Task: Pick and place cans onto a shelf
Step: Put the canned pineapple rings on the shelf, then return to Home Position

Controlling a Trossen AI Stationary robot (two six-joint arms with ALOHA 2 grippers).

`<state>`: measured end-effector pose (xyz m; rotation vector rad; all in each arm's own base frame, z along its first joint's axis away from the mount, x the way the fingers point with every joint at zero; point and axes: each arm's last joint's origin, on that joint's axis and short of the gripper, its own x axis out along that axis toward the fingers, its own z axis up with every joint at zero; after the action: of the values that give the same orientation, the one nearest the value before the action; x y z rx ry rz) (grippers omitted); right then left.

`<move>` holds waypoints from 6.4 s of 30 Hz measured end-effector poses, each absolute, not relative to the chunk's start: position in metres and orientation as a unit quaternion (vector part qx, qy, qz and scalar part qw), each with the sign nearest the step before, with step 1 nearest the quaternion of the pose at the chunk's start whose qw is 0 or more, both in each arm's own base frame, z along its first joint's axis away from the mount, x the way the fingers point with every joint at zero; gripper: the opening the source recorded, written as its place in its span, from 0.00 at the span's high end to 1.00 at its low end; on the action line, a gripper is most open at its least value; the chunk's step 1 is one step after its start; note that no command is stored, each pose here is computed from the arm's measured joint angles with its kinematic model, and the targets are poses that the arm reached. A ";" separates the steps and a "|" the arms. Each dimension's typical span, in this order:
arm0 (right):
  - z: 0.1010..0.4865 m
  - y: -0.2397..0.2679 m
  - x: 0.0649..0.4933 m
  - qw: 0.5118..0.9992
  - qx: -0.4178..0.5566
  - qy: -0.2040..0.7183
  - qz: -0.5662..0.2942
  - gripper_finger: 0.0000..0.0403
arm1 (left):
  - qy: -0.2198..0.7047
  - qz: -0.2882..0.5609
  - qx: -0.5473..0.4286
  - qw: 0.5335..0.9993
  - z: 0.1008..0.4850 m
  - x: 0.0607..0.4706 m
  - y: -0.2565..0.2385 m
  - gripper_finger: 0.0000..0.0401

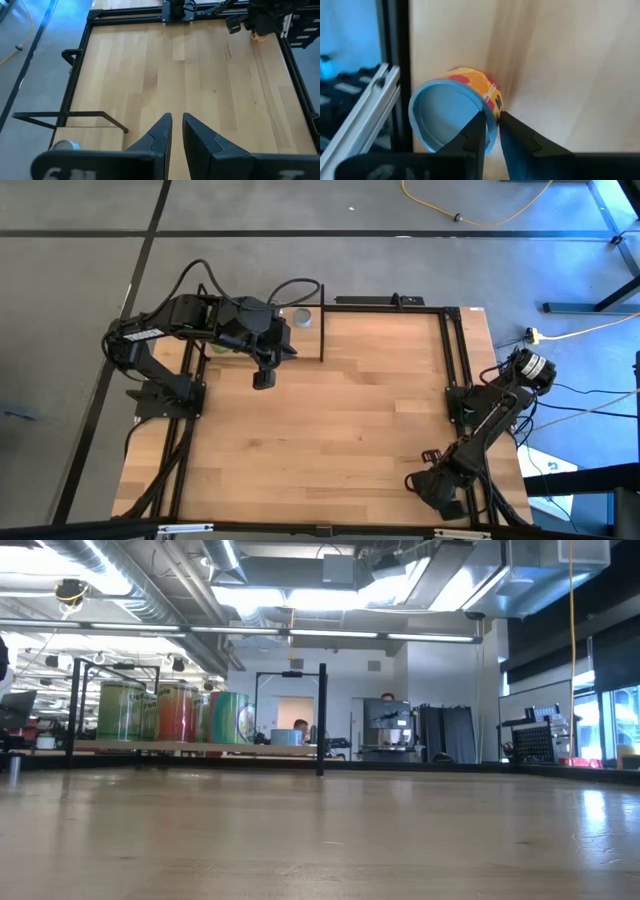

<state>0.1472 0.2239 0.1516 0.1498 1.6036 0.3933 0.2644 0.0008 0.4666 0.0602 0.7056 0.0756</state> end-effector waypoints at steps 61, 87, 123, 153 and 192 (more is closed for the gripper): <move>0.377 -0.066 0.409 0.912 0.001 0.384 -0.147 0.97 | 0.433 0.046 -0.003 0.900 0.457 0.241 0.001 0.90; 0.266 -0.174 0.463 0.858 0.004 0.498 -0.125 0.97 | 0.377 0.126 -0.014 0.917 0.480 0.198 0.005 0.90; 0.249 -0.175 0.470 0.852 -0.035 0.514 -0.098 0.91 | 0.374 0.148 0.000 0.915 0.481 0.197 0.007 0.90; 0.270 -0.171 0.471 0.869 -0.020 0.489 -0.070 0.86 | 0.377 0.148 0.000 0.914 0.480 0.197 0.007 0.90; 0.559 -0.010 0.164 0.969 -0.060 0.206 -0.121 0.99 | 0.233 0.155 -0.024 0.960 0.516 0.079 0.008 1.00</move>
<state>0.1641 -0.0104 0.5594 -0.1217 0.4163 -0.2446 0.0789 0.0079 0.5162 -0.0485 0.4730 0.3142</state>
